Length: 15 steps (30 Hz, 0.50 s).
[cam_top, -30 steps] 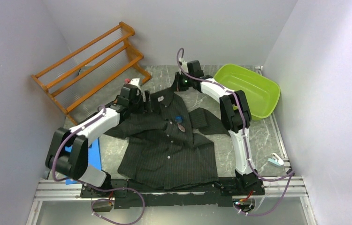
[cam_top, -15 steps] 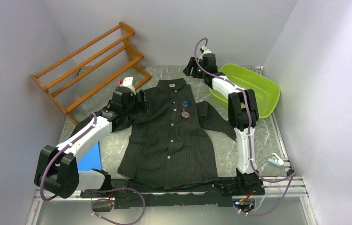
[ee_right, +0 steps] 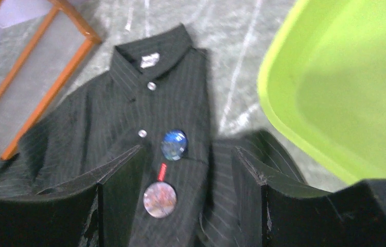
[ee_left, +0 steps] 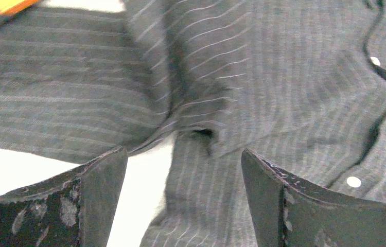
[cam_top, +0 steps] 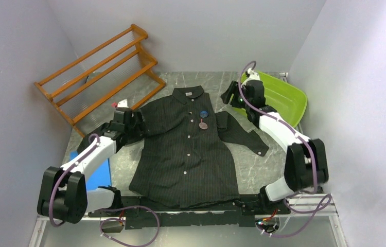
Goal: Pin the brooch onto the clothing
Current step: Flatten out the clothes at the center of the board.
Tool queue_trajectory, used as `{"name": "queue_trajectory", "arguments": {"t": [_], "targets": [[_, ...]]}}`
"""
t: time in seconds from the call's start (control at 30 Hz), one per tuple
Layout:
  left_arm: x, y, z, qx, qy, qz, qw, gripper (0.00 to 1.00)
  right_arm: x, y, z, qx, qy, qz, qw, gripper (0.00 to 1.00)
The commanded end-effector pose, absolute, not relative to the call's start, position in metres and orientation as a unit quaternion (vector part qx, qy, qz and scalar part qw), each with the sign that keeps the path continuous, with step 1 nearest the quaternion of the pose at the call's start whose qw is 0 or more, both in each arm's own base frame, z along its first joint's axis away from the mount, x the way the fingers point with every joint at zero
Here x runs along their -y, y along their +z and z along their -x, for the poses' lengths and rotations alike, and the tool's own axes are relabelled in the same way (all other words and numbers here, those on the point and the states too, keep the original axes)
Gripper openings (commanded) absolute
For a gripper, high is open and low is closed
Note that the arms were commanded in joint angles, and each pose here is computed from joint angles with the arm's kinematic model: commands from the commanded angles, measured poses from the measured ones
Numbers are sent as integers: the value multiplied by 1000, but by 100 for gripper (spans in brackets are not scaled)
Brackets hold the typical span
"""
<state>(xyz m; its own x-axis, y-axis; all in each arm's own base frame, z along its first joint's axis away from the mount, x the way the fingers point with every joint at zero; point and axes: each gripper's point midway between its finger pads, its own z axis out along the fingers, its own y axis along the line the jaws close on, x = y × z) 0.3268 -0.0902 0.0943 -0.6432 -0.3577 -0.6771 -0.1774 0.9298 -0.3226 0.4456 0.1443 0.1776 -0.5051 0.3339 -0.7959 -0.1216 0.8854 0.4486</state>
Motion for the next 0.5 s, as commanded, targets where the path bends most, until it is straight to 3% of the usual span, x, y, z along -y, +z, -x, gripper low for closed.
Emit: {"name": "queue_trajectory", "arguments": {"t": [0.0,0.27,0.47], "targets": [[53,93,-312,-882,-72,234,404,85,-104,140,-400,-870,140,-108,460,65],[-8,77,-292,-856,-22,340,389,88,-59,68,-328,-894,68,-200,394,61],[-18,65,-298,-850,-37,378,364,90,-57,42,-315,-905,65,-212,363,59]]}}
